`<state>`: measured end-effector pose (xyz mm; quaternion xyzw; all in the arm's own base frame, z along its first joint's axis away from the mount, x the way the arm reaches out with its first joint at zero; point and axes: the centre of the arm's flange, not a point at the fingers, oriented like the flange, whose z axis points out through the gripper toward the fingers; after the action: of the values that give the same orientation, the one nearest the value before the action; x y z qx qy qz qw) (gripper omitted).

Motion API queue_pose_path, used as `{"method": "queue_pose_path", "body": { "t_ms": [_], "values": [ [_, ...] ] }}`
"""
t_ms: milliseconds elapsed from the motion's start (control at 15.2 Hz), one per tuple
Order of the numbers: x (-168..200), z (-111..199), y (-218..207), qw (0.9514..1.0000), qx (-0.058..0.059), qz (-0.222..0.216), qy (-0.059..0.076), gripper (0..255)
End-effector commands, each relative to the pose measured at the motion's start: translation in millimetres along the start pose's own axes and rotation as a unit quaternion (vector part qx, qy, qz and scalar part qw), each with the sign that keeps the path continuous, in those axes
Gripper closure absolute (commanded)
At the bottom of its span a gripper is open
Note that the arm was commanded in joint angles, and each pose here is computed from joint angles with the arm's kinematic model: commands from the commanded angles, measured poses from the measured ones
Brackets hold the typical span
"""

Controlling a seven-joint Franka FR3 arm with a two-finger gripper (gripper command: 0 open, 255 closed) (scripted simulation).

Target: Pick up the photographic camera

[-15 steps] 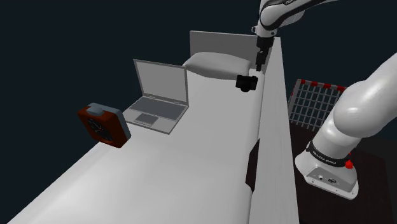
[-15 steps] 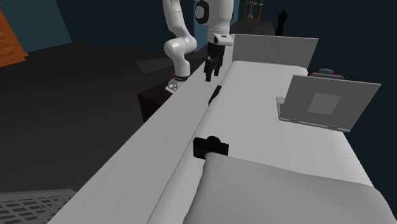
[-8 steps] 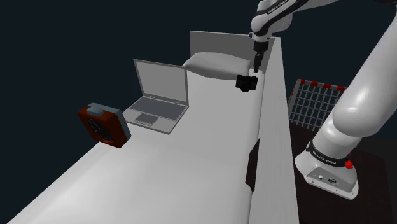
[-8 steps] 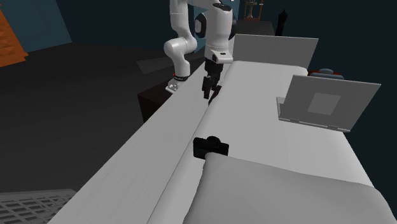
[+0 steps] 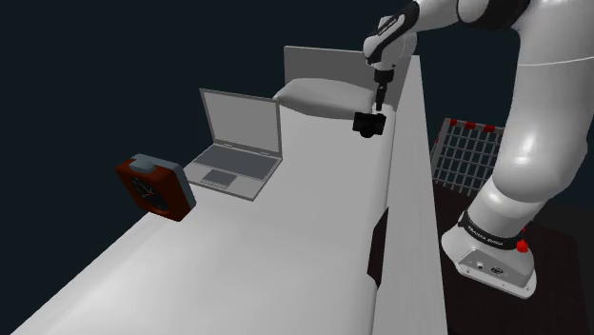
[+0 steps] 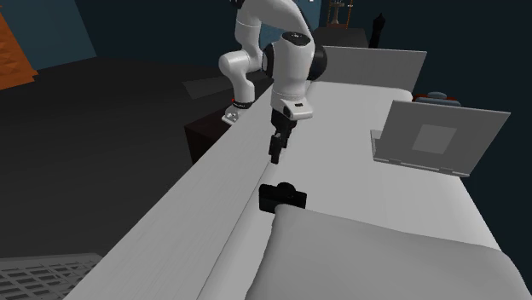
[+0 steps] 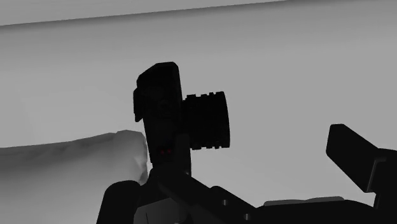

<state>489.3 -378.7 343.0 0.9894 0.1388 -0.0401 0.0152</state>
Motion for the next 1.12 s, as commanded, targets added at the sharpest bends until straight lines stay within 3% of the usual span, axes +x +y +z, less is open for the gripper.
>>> {"method": "queue_pose_path", "body": {
  "t_ms": [0,330,990,1056],
  "values": [
    [7,14,21,0.9999,0.003,-0.011,-0.001,0],
    [29,49,76,0.9993,0.010,-0.035,-0.003,0],
    [34,90,77,0.9993,0.010,-0.036,-0.003,0],
    [34,90,77,0.9993,0.010,-0.036,-0.003,255]
  ]
}}
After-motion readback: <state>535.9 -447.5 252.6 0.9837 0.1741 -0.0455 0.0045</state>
